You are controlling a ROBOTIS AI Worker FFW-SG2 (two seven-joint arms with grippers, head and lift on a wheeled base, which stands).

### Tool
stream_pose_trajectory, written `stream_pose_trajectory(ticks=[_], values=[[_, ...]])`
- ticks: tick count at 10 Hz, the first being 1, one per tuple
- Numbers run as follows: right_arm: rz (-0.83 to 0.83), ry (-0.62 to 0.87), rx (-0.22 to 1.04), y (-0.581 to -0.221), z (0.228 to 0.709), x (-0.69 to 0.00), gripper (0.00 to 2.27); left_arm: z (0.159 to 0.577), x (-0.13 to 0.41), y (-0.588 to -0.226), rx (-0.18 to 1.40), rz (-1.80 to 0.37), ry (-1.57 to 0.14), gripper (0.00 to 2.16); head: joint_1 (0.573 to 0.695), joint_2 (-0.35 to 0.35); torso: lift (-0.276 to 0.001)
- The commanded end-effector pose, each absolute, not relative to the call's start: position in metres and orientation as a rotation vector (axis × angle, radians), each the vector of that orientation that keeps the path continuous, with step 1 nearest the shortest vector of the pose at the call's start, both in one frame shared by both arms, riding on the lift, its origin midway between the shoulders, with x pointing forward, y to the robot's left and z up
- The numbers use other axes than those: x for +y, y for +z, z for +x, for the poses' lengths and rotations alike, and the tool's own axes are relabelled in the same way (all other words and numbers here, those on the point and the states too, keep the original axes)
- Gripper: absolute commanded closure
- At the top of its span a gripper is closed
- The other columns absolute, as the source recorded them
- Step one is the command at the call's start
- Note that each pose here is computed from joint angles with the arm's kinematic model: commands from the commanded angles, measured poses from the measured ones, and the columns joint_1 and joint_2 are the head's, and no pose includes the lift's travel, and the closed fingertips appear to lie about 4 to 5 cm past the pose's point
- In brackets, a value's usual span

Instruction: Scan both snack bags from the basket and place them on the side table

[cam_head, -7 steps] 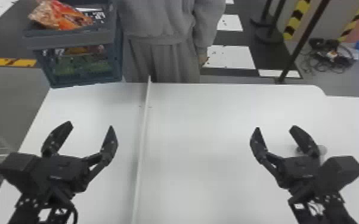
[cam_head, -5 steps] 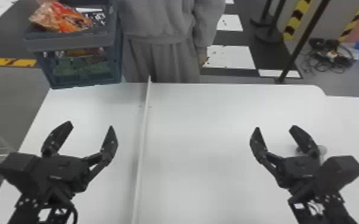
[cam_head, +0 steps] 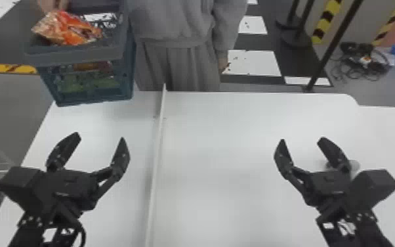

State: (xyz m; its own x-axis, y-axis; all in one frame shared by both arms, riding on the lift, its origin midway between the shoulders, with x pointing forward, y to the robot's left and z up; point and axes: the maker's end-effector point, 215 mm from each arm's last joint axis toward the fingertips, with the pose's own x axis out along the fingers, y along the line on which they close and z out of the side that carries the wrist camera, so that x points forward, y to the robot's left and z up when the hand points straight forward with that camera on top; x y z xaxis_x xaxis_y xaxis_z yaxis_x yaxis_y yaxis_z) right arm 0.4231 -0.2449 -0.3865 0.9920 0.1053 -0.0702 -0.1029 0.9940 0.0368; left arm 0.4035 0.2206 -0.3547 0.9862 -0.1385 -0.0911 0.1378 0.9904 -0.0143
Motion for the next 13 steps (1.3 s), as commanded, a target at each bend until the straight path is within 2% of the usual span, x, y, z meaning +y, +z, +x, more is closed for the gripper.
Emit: stream_pose_trajectory(ticks=[1,8,10,13], values=[[0.031,0.104,0.073,-0.387,0.423,-0.245,0.07,0.404,0.221,-0.356,0.093,-0.008,-0.139,0.09,0.695,-0.033,-0.075],[0.030,0.103,0.071,-0.386,0.424,-0.246,0.07,0.405,0.224,-0.354,0.089,-0.028,-0.132,0.09,0.695,-0.033,-0.075],[0.030,0.103,0.074,-0.388,0.423,-0.246,0.07,0.407,0.245,-0.350,0.079,-0.027,-0.097,0.10,0.695,-0.026,-0.075],[0.031,0.104,0.074,-0.387,0.422,-0.245,0.07,0.411,0.294,-0.339,0.064,-0.024,-0.025,0.10,0.695,0.020,-0.075]])
